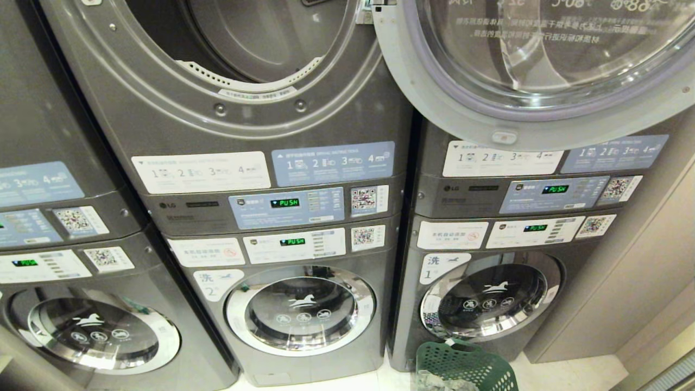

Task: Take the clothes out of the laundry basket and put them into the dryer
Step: Take the clothes out of the basket

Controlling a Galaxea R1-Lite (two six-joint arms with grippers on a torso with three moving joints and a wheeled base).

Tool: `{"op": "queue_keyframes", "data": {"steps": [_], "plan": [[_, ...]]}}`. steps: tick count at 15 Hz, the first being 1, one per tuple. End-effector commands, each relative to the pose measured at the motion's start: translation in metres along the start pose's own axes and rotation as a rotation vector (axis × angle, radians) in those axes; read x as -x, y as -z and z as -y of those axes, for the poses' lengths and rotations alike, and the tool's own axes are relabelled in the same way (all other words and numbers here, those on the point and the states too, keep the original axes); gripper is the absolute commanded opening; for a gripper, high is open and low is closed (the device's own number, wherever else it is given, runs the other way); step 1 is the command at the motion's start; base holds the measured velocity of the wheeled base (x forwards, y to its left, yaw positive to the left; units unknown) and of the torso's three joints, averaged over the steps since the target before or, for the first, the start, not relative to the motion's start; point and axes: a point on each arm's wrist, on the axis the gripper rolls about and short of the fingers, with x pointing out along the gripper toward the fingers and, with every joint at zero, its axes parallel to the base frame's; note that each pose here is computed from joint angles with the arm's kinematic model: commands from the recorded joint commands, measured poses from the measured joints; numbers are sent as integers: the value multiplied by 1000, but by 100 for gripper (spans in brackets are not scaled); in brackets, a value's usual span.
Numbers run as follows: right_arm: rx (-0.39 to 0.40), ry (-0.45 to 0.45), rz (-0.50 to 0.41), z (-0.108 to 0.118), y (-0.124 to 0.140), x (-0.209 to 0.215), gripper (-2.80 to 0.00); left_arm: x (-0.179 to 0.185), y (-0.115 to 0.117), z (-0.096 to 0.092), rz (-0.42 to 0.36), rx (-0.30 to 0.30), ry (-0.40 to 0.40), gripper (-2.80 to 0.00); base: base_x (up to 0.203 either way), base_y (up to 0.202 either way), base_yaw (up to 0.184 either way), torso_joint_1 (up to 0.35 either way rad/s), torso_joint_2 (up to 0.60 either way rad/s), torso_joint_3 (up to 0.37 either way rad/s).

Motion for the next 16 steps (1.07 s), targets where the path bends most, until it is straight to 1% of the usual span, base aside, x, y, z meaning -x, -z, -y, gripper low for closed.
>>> {"op": "queue_keyframes", "data": {"steps": [1,16], "plan": [[0,-1,-2,0,0,0,-280,0,0,0,0,0,-1,-280,0,0,0,-62,138,68],[5,-1,-2,0,0,0,-280,0,0,0,0,0,1,-280,0,0,0,-52,112,59]]}}
